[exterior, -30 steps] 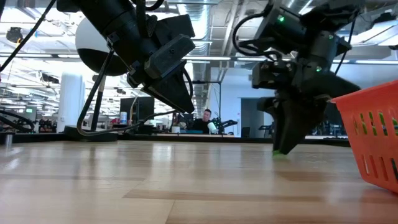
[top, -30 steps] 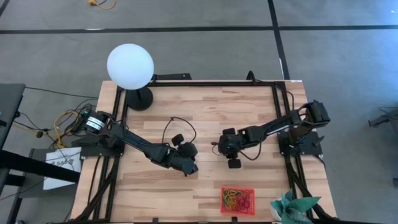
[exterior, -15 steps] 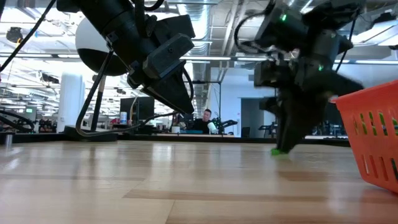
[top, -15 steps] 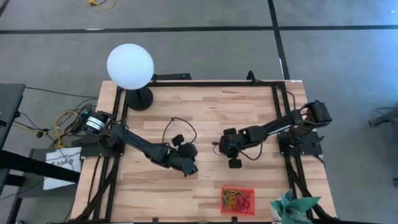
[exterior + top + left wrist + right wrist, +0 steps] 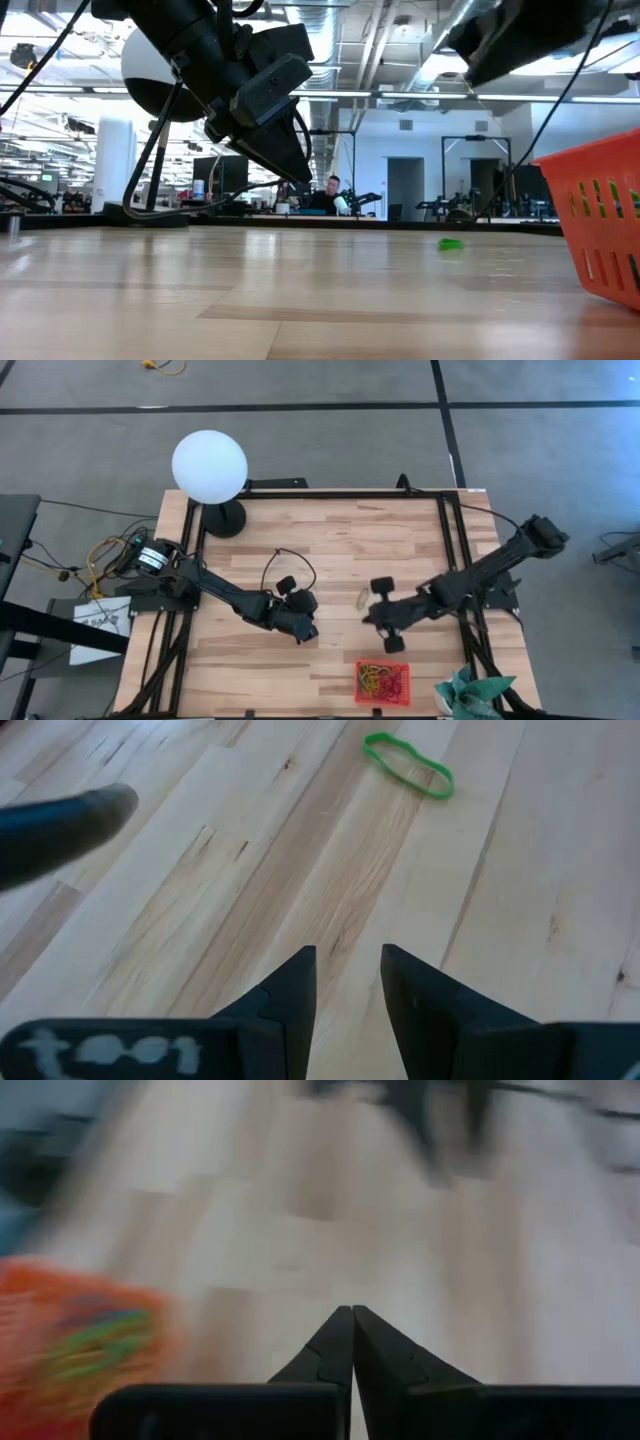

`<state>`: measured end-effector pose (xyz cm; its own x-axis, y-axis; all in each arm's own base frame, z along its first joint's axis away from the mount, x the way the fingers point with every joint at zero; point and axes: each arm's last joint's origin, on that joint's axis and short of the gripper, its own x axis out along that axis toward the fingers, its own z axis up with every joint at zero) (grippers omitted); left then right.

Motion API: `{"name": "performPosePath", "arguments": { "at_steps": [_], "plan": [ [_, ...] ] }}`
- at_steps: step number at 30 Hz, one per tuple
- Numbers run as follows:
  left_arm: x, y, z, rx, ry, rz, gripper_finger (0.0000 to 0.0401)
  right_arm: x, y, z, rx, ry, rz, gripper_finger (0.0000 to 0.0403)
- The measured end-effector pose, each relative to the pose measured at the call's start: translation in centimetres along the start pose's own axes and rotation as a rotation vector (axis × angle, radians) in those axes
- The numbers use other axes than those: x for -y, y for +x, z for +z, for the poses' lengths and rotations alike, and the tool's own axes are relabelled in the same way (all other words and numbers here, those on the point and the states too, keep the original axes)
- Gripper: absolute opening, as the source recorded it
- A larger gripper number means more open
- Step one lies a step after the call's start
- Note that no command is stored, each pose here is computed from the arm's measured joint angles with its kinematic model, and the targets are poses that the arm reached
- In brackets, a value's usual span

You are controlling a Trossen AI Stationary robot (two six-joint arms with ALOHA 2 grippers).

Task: Pick and place items into bin
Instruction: Put the green rubber band into the orange bin

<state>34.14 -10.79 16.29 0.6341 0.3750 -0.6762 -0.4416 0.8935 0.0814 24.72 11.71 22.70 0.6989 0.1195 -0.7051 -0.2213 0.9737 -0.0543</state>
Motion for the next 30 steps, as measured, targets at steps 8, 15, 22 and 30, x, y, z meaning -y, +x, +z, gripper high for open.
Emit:
{"name": "performPosePath", "arguments": {
  "at_steps": [8, 15, 22, 30],
  "plan": [
    [0.0, 0.0, 0.0, -0.004, -0.002, -0.008, 0.0107, 1.1, 4.2, -2.3, -0.213, 0.082, -0.120, 0.0034],
    [0.0, 0.0, 0.0, -0.004, -0.006, -0.008, 0.0107, 2.8, 7.8, -4.4, -0.373, 0.091, -0.149, 0.0080],
    [0.0, 0.0, 0.0, -0.005, -0.006, -0.008, 0.0107, 4.3, 9.3, -5.3, -0.435, 0.107, -0.163, 0.0093],
    [0.0, 0.0, 0.0, -0.005, -0.006, -0.009, 0.0107, 4.5, 8.5, -4.6, -0.389, 0.090, -0.163, 0.0093]
  ]
}}
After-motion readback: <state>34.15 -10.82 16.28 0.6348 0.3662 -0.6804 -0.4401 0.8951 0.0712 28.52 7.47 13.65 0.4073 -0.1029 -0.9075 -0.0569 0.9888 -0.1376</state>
